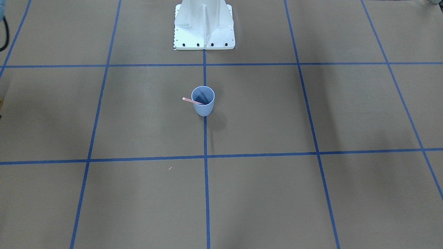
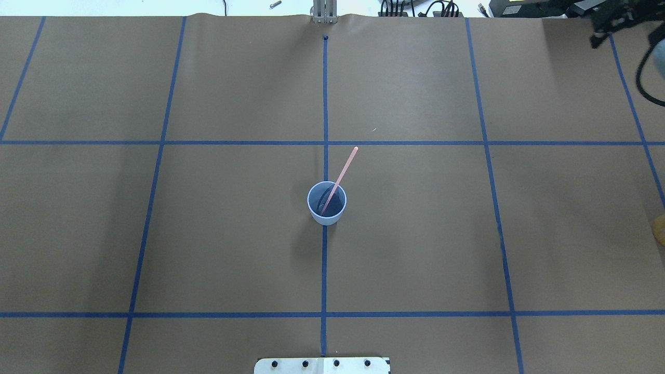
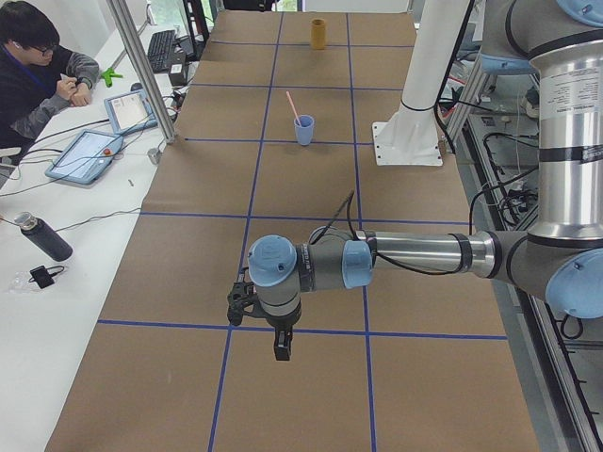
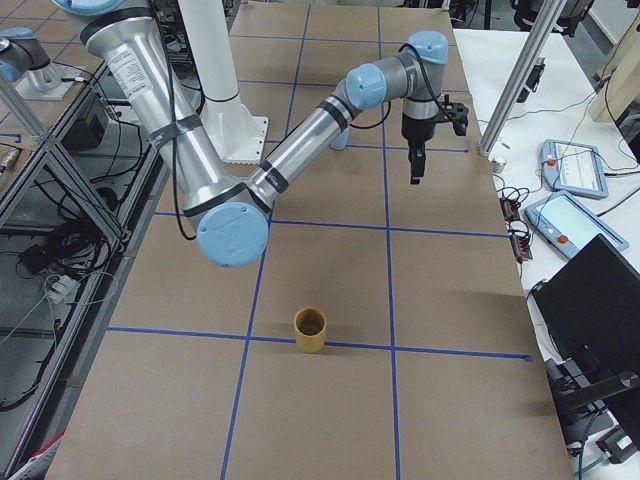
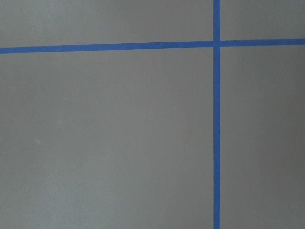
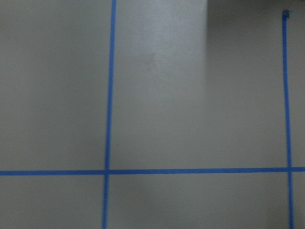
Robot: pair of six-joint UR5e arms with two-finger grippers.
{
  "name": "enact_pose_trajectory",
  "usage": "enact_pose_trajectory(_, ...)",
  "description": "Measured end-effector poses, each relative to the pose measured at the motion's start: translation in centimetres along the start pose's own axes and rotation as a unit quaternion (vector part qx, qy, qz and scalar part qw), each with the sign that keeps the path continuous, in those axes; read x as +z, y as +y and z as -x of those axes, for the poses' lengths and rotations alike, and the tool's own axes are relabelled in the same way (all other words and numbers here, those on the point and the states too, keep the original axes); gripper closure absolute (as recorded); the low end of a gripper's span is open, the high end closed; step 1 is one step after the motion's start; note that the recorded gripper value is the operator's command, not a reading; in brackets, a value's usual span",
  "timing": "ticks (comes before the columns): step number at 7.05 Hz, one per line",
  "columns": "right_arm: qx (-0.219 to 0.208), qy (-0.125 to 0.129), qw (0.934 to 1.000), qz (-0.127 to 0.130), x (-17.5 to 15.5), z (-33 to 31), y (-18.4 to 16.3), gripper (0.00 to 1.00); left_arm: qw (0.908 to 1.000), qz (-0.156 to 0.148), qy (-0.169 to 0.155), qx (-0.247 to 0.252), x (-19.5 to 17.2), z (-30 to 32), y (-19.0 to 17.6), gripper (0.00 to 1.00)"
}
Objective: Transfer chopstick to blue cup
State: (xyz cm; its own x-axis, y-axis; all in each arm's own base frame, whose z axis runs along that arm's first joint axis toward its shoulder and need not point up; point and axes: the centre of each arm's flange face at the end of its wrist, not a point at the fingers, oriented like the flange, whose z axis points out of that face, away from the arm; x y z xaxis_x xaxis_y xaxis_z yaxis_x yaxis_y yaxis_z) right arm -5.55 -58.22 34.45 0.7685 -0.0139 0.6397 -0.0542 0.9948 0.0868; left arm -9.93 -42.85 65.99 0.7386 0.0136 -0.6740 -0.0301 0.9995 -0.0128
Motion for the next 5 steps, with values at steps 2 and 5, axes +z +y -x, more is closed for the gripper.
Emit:
enact_pose_trajectory(2, -0.005, 0.006, 0.9995, 0.029, 2.2, -14.0, 5.1, 0.00, 1.0000, -0.003, -0.002, 0.001, -0.3, -0.1, 0.5, 0.01)
enact_pose_trajectory(5, -0.015, 0.004, 0.9982, 0.057, 6.0, -28.1, 16.4, 0.00, 0.9998, -0.017, -0.005, 0.014, -1.5, -1.2, 1.7, 0.01)
